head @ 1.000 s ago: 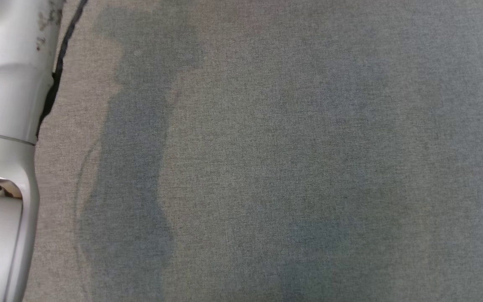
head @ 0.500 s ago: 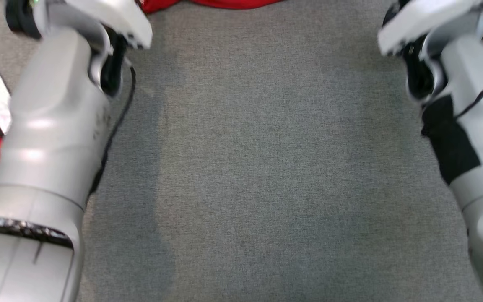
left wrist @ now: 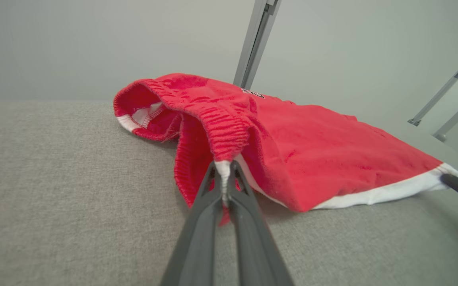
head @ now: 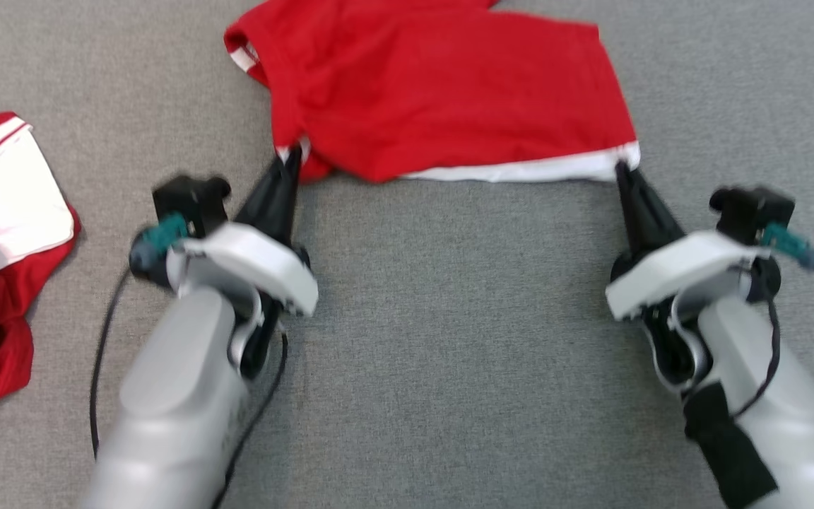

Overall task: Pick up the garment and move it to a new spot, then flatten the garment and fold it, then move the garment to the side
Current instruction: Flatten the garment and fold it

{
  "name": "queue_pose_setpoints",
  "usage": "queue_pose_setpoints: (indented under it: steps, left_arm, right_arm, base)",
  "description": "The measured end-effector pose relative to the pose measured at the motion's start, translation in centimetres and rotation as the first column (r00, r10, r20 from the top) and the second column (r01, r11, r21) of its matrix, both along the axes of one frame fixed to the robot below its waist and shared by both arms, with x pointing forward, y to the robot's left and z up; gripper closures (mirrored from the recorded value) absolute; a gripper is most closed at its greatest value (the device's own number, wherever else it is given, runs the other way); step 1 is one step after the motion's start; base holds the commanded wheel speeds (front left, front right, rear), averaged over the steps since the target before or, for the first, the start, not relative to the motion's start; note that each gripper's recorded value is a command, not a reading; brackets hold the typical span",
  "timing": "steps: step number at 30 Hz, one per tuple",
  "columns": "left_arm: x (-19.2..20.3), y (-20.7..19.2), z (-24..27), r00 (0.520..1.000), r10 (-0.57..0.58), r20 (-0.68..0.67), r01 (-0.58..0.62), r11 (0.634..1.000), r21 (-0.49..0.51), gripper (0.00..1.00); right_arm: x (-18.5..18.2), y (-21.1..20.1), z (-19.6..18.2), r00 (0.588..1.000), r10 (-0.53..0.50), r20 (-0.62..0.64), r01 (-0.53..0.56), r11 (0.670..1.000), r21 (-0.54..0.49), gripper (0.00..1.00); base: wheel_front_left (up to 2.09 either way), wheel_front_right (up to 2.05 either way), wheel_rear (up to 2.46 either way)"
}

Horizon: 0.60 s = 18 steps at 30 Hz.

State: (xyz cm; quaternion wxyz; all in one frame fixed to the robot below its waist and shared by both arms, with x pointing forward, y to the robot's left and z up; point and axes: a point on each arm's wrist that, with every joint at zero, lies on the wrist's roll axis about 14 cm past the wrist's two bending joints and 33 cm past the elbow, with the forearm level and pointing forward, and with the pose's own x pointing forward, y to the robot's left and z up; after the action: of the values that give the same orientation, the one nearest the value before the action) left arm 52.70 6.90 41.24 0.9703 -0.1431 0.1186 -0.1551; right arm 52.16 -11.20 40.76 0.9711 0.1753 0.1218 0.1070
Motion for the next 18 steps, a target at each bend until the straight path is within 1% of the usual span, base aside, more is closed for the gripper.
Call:
queue_pose_setpoints:
  steps: [6,7,14,18]
  left_arm:
    - [-4.9,-0.6,0.0,0.999,-0.031,0.01,0.031,0.999,-0.008,1.0]
    - [-6.2,0.0,0.3,0.999,-0.025,0.024,0.025,1.0,-0.005,1.0]
    - [-11.8,1.8,0.9,0.999,-0.008,0.037,0.007,1.0,0.009,1.0]
    - [-14.0,2.9,2.2,0.999,0.03,0.045,-0.031,0.999,0.013,1.0]
  right_arm:
    - [-4.6,-0.7,0.4,1.0,-0.023,0.011,0.023,0.999,0.031,1.0]
    - [-5.9,-1.4,0.8,0.999,-0.046,0.022,0.045,0.998,0.041,1.0]
    - [-11.3,-3.3,1.5,0.992,-0.116,0.04,0.114,0.992,0.053,1.0]
    - [-14.4,-3.6,2.3,0.989,-0.14,0.046,0.137,0.989,0.062,1.0]
  base:
    - [0.0,0.0,0.0]
    - [0.0,0.0,0.0]
    - [0.0,0.0,0.0]
    - [0.0,0.0,0.0]
